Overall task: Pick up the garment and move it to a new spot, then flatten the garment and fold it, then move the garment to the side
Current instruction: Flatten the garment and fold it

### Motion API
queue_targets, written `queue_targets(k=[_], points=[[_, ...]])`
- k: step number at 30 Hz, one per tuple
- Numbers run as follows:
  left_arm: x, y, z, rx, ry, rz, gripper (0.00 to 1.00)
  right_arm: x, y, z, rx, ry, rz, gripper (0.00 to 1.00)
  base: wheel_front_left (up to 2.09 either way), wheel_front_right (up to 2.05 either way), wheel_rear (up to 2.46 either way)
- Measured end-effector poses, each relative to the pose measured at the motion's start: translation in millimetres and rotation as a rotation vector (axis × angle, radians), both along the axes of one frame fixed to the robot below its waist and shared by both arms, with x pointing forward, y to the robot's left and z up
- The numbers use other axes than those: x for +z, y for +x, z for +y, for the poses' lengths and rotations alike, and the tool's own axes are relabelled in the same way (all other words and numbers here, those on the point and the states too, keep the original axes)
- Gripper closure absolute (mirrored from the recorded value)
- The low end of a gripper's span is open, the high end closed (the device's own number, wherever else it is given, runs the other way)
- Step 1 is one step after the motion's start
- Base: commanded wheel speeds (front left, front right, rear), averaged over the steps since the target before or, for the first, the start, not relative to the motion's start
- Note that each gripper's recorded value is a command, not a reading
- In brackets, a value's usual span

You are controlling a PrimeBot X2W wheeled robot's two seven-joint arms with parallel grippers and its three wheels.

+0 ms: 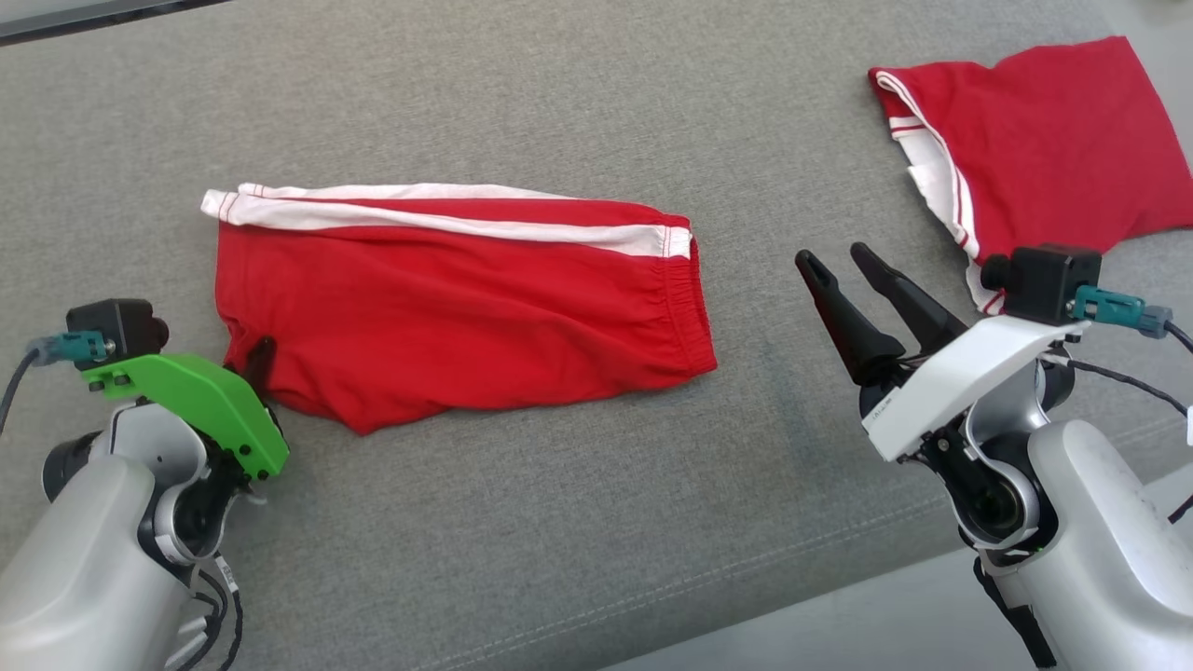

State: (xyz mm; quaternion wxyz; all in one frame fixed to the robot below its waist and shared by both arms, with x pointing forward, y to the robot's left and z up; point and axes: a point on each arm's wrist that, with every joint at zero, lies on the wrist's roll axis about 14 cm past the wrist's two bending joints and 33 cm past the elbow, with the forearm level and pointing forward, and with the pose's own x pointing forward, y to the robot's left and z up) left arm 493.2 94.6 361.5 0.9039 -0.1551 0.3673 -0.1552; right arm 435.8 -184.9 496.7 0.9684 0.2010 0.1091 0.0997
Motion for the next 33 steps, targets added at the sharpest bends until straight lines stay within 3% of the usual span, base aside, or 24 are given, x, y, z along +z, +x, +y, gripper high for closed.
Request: queue_targets(k=[17,25,26,28,33], points=[[29.5,-66.3,17.3,0.206,-0.125,-0.055,1.0,-14.4,1.1,28.8,0.085,-0.047,0.077,0.0,0.0,0.0,0.0],[33.2,-86.0,23.6,0.252,-0.122,-0.069,1.0,-28.8,2.9,55.2,0.137,-0.026,0.131,0.0,0.0,0.0,0.0],[34.1,-86.6,25.3,0.258,-0.118,-0.08,0.74,-31.2,3.3,57.3,0.14,-0.025,0.139,0.0,0.0,0.0,0.0],[36.5,-87.6,27.4,0.266,-0.114,-0.107,0.01,-35.8,4.0,63.0,0.149,-0.021,0.155,0.0,0.0,0.0,0.0],[51.8,-83.4,32.3,0.274,-0.08,-0.225,0.0,-39.8,12.5,79.1,0.191,-0.033,0.182,0.0,0.0,0.0,0.0]])
